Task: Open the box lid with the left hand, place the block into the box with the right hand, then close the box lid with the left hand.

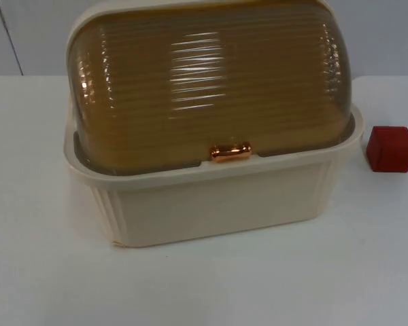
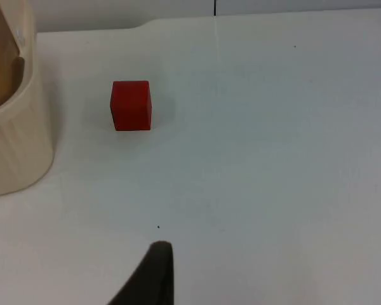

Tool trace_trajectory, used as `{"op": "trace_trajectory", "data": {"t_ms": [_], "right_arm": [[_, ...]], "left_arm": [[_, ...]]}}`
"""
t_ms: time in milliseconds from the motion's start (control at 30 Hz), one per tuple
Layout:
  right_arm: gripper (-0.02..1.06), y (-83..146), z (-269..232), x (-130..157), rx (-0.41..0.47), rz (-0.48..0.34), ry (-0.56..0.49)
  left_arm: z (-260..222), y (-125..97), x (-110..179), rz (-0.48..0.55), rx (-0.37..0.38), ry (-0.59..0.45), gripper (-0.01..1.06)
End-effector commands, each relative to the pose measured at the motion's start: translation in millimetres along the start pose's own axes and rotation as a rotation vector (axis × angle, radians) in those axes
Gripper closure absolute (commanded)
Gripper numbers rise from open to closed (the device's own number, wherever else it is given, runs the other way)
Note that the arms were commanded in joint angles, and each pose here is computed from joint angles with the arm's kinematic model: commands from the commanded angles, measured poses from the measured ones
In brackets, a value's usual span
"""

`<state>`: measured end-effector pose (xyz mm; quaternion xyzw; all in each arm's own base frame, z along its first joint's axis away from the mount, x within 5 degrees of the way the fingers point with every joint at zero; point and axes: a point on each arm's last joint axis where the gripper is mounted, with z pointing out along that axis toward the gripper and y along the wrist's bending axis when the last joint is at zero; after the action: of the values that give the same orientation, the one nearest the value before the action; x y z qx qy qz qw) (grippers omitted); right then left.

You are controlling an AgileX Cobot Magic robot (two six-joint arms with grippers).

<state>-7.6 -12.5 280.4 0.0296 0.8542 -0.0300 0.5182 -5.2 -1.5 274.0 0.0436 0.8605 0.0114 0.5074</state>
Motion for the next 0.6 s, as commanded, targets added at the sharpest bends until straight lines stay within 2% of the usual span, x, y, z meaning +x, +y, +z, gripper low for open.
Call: {"op": "trace_trajectory", "data": {"t_ms": [0, 167, 567], "right_arm": [[0.04, -0.3, 0.1, -0.6, 0.001, -0.020, -0.013], [0.04, -0.2, 0.1, -0.8, 0.001, -0.036, -0.015], [0.04, 0.4, 0.1, -0.5, -0.006, -0.014, -0.012]], "left_arm": [[0.0, 0.7, -0.6, -0.006, -0.007, -0.012, 0.00], [0.0, 0.7, -0.6, -0.006, -0.007, -0.012, 0.00], [0.0, 0.5, -0.6, -0.023, -0.004, -0.012, 0.00]]}}
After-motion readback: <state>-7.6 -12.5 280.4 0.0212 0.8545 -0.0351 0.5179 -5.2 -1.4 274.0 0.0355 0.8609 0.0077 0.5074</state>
